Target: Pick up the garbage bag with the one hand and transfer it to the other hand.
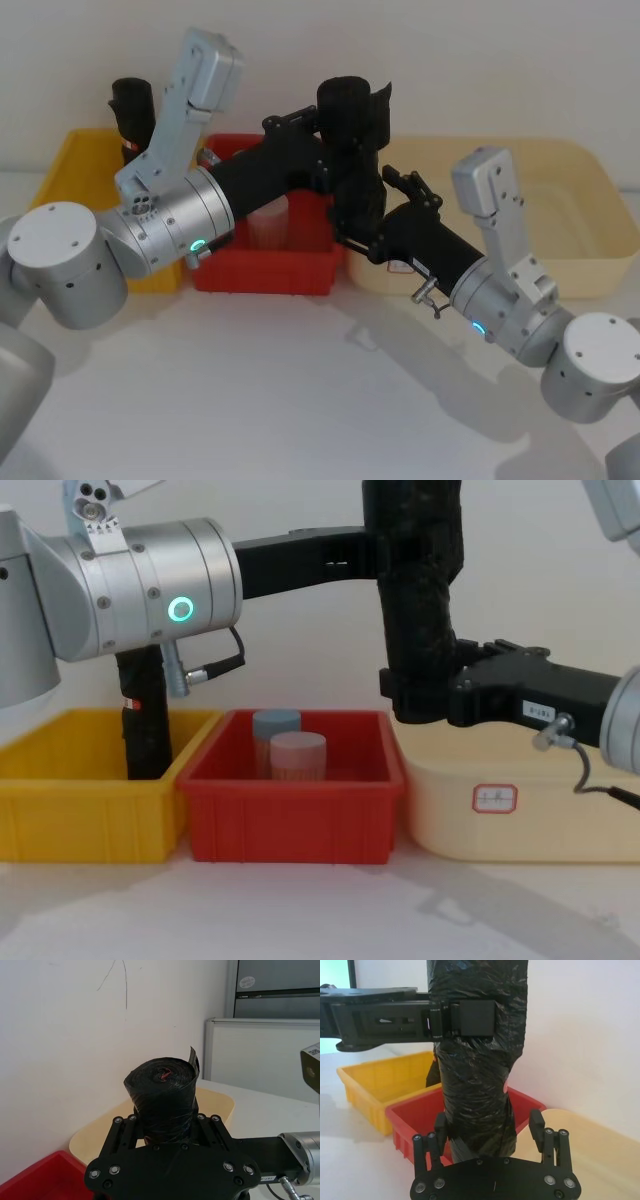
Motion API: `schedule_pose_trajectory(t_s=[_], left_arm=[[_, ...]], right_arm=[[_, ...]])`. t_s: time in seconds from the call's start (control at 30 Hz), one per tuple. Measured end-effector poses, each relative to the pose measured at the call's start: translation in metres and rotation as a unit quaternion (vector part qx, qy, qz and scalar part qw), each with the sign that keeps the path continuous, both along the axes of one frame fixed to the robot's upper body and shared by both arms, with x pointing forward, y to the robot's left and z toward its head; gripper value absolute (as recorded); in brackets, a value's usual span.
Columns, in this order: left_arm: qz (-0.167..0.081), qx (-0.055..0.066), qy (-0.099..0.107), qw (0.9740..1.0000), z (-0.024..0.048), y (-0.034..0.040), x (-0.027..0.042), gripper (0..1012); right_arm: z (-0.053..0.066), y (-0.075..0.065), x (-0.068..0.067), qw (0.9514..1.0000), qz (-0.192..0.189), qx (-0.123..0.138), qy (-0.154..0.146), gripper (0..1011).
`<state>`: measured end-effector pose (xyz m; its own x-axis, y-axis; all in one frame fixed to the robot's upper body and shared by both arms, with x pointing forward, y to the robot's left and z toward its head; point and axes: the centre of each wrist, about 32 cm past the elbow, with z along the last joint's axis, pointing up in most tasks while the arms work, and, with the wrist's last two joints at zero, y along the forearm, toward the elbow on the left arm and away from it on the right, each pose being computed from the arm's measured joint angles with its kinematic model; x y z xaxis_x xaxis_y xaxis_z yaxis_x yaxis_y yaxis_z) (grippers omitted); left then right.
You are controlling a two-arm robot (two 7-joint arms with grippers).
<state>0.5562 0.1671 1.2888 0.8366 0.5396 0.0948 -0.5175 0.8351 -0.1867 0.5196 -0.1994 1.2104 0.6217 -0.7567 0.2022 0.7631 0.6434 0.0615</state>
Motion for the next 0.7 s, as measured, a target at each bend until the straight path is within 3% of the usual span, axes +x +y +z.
schedule_pose_trajectory(t_s=[0.23,0.5,0.7], left_arm=[[0.0,0.0,0.0,1.0,0.0,0.0,0.0,453],[0.0,0.0,0.0,1.0,0.0,0.0,0.0,453],[0.0,0.0,0.0,1.0,0.0,0.0001,0.0,453]], right_arm=[[0.0024,0.0036,0.0028,1.0,0.006,0.002,0.002,864],[0.005,0.0066,0.0056,0.9999,0.01,0.001,0.008,583],[0.006,0.0079,0.0065,0.9999,0.012,0.0,0.011,565]])
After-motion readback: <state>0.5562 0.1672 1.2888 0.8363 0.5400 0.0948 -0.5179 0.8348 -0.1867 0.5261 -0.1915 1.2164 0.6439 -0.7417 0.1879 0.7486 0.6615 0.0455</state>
